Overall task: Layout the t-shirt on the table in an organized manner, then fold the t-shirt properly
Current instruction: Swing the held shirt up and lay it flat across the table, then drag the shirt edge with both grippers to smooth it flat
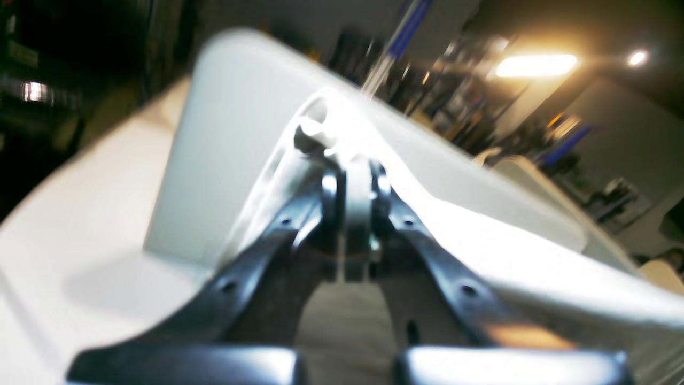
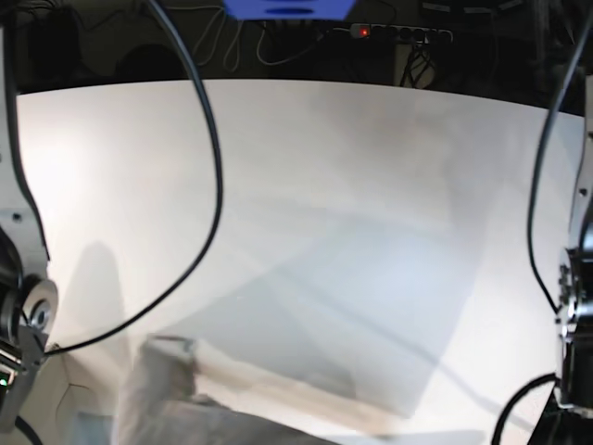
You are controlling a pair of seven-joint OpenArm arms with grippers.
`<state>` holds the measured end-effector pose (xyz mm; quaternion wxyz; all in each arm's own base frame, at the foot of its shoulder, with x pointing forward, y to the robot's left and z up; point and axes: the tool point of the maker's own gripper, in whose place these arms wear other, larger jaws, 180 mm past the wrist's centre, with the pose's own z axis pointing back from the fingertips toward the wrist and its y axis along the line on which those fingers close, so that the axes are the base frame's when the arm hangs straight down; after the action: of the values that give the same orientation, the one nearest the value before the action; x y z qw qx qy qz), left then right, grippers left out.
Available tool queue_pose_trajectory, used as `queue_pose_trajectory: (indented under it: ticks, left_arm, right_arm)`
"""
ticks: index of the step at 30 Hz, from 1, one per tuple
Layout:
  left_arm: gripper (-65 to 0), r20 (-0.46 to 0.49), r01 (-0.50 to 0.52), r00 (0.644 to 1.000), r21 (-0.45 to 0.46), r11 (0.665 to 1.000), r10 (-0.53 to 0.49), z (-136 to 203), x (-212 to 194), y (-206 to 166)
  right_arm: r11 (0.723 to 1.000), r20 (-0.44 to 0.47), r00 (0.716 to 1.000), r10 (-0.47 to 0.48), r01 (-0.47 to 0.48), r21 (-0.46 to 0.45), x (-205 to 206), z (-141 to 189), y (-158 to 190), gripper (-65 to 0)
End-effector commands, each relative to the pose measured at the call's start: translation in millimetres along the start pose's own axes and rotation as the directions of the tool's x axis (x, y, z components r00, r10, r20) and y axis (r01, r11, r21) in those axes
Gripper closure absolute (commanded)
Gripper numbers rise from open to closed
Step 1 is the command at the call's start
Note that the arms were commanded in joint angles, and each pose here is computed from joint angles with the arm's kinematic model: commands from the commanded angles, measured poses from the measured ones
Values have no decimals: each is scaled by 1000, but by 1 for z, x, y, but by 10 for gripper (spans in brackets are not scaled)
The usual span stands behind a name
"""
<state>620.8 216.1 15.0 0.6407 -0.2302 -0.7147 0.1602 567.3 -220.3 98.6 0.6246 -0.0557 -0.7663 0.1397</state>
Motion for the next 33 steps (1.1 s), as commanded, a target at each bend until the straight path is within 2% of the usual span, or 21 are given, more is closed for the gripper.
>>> queue_pose_trajectory:
  ticks: [1, 4, 8, 11, 14, 16, 19, 23, 27, 30, 33]
  left_arm:
    - [-2, 118, 10, 993, -53, 999, -3, 1, 53, -25]
    - [-2, 114, 9, 994, -55, 998, -3, 1, 53, -25]
    - [-2, 142, 25, 990, -78, 997, -14, 8, 63, -32]
    - [-2, 82, 51, 996, -49, 997, -47, 23, 16, 1]
    - [-2, -22, 59, 998, -31, 998, -60, 48, -58, 30]
    - [-2, -72, 42, 997, 19, 999, -40, 76, -96, 66]
    - [-2, -120, -8, 993, 99, 995, 20, 121, -140, 110]
    - [-2, -193, -16, 980, 177, 984, 51, 185, -189, 147]
    - [-1, -286, 1, 956, 244, 970, 71, 258, -234, 171]
    - [-1, -322, -19, 938, 326, 945, 130, 307, -261, 189]
    - [-1, -324, -41, 925, 435, 899, 199, 355, -279, 213]
  right_arm:
    - [1000, 56, 998, 7, -6, -10, 22, 2, -6, 0]
    - [999, 97, 995, 33, -29, -39, 36, 12, -14, 0]
    - [996, 44, 996, 84, -83, -24, -22, 38, 14, 0]
    - [995, -40, 994, 101, -100, 25, -87, 66, 49, 0]
    - [996, -132, 990, 57, -47, 78, -151, 103, 91, 0]
    - [995, -207, 978, 13, 9, 104, -193, 132, 118, 0]
    - [989, -267, 963, -45, 81, 125, -239, 176, 149, 0]
    - [974, -329, 937, -117, 173, 146, -287, 238, 185, 0]
    - [960, -423, 892, -157, 238, 146, -327, 310, 207, 0]
    - [948, -476, 860, -184, 283, 145, -343, 356, 223, 0]
    - [937, -524, 827, -202, 319, 143, -352, 396, 235, 0]
